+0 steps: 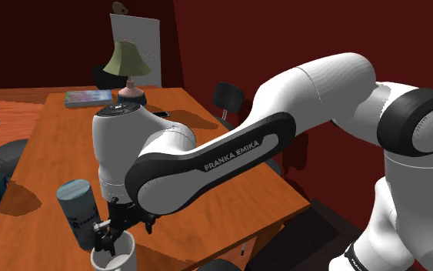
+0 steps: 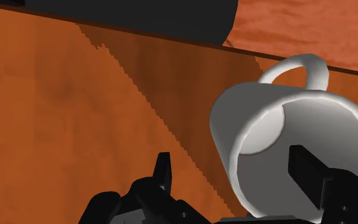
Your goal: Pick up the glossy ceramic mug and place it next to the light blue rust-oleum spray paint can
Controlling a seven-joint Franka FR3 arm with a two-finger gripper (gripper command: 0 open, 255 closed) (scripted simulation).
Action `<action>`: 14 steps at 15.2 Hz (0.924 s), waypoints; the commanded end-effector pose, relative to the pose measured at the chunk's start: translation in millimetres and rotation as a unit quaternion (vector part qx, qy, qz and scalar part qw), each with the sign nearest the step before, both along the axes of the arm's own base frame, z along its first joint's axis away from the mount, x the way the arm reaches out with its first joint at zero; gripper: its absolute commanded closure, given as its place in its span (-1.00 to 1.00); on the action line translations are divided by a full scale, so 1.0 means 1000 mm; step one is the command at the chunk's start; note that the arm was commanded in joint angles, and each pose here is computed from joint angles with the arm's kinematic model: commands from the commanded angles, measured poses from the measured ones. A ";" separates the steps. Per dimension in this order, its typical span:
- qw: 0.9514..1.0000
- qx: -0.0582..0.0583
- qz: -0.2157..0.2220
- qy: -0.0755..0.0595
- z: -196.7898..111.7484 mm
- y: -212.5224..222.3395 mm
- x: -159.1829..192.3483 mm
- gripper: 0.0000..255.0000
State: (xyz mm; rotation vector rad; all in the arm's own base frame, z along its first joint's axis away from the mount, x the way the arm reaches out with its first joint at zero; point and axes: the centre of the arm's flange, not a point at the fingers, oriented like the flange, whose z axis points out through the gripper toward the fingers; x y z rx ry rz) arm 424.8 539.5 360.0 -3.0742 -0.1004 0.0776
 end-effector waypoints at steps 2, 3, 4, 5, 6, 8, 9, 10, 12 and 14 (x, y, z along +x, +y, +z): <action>1.000 0.000 0.000 0.000 0.000 0.000 0.000 -1.00; 1.000 0.000 0.000 0.000 0.013 -0.001 0.001 -1.00; 1.000 0.000 0.000 0.000 0.026 -0.002 0.001 -1.00; 1.000 0.000 0.000 0.000 0.039 -0.002 0.002 -1.00; 1.000 0.000 0.000 0.000 0.050 -0.003 0.003 -1.00; 1.000 0.000 0.000 0.000 0.050 -0.003 0.003 -1.00; 1.000 0.000 0.000 0.000 0.050 -0.003 0.003 -1.00; 1.000 0.000 0.000 0.000 0.050 -0.003 0.003 -1.00; 1.000 0.000 0.000 0.000 0.050 -0.003 0.003 -1.00; 1.000 0.000 0.000 0.000 0.050 -0.003 0.003 -1.00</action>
